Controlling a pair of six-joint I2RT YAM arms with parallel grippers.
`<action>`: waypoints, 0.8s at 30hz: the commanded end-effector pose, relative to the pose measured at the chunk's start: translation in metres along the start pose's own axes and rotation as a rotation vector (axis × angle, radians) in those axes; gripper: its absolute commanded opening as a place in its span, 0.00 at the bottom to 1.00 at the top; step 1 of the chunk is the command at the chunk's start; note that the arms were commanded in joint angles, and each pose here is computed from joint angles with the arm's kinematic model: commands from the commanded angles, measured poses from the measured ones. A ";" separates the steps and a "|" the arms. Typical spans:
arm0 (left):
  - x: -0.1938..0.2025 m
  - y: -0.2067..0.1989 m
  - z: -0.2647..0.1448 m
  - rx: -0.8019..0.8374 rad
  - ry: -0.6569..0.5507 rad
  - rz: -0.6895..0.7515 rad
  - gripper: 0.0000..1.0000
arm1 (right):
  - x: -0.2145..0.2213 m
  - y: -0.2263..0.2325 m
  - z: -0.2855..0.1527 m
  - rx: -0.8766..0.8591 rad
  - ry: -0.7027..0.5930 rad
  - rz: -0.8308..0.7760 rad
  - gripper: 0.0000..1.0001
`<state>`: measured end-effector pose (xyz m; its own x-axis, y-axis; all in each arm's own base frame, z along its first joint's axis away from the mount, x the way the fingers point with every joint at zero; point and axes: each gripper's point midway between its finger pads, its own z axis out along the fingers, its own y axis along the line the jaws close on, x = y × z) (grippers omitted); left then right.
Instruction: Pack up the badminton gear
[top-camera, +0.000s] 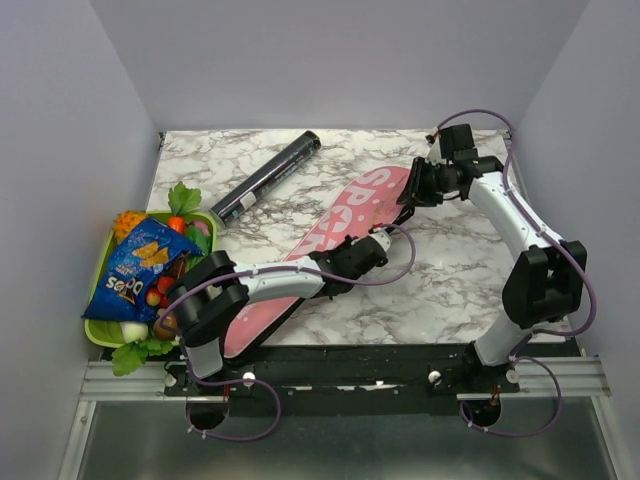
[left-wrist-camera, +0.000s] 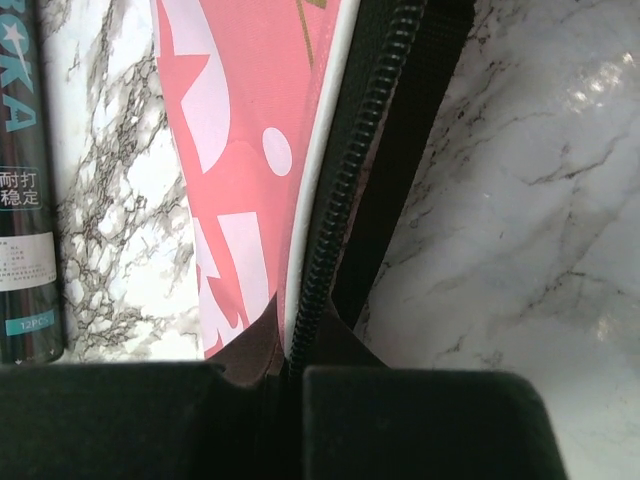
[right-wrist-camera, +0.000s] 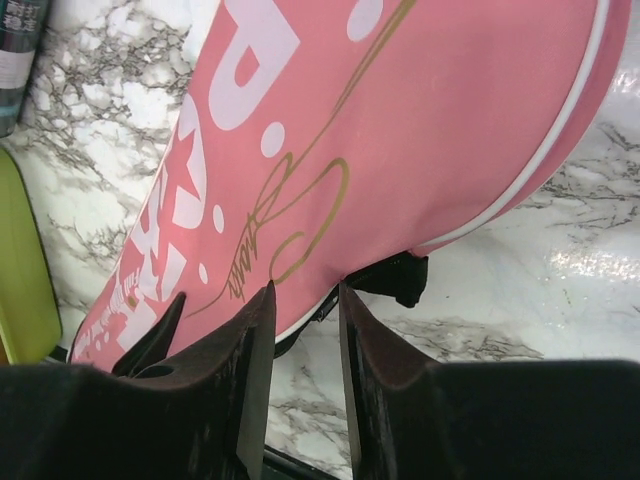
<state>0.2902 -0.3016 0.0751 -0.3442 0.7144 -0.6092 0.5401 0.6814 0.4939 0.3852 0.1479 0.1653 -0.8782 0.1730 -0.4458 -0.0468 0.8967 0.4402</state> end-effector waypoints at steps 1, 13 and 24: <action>-0.011 0.000 -0.021 0.089 -0.026 0.022 0.00 | -0.012 0.005 -0.018 -0.052 -0.083 -0.054 0.40; -0.040 -0.005 -0.055 0.272 -0.053 0.082 0.00 | 0.044 0.080 -0.085 -0.538 -0.070 -0.144 0.52; -0.049 -0.003 -0.058 0.355 -0.077 0.112 0.00 | 0.042 0.006 -0.100 -0.097 -0.318 -0.274 0.63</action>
<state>0.2583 -0.3243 0.1135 -0.2669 0.7692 -0.5806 0.7773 0.5279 0.3421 0.2980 0.1480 0.2154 -0.7378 0.0894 -0.6691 -0.3439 0.8031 0.4865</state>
